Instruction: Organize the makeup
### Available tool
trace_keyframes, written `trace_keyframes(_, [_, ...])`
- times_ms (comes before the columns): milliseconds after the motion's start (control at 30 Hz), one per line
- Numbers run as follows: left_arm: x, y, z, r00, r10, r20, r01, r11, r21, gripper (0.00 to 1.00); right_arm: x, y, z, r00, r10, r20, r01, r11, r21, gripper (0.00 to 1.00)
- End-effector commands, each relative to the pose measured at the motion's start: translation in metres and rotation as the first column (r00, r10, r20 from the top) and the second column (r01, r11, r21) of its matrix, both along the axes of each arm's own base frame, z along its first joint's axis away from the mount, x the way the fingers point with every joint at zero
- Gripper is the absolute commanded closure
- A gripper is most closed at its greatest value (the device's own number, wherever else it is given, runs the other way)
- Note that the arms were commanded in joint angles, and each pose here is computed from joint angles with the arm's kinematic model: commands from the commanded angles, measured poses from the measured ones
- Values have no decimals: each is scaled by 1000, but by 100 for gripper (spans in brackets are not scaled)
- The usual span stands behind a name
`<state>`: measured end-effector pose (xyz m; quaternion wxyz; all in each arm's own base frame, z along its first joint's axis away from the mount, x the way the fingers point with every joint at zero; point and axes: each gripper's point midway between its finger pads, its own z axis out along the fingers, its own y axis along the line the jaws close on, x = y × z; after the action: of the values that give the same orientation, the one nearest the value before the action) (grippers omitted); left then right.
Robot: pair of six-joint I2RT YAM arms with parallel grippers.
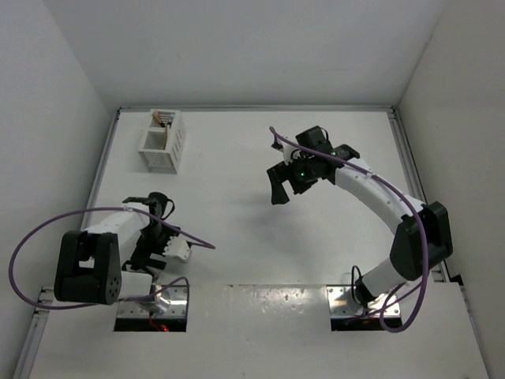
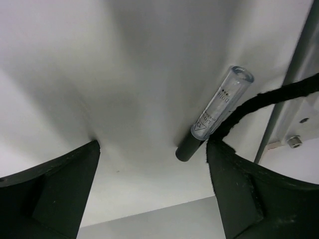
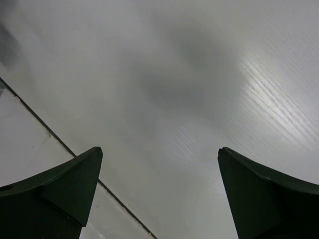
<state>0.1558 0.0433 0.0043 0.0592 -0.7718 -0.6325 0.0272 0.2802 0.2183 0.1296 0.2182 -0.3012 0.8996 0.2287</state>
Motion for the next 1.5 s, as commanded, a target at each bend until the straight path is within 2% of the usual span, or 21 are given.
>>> trace_keyframes(0, [-6, 5, -17, 1000, -23, 2, 23, 1000, 15, 4, 12, 11, 22, 999, 7, 37, -7, 1000, 11, 0])
trace_keyframes(100, [-6, 7, -24, 1000, -24, 20, 24, 999, 27, 5, 15, 15, 24, 999, 13, 35, -14, 1000, 7, 0])
trace_keyframes(367, [2, -2, -36, 996, -5, 85, 6, 1000, -9, 30, 22, 22, 31, 999, 22, 27, -22, 1000, 0, 0])
trace_keyframes(667, [37, -15, -33, 976, 14, 217, -1, 998, -59, 41, 26, 27, 32, 999, 39, 24, -39, 999, -5, 0])
trace_keyframes(1100, [48, -30, -33, 973, 5, 231, 21, 994, -108, 63, 21, 20, 26, 998, 60, 33, -59, 998, -29, 0])
trace_keyframes(1333, [46, -33, -31, 981, -37, 192, 60, 992, -112, 65, 16, 14, 27, 996, 58, 69, -56, 998, -26, 0])
trace_keyframes(1467, [46, -43, -27, 986, -59, 156, 85, 982, -169, 59, 13, 7, 24, 994, 63, 85, -61, 998, -30, 0])
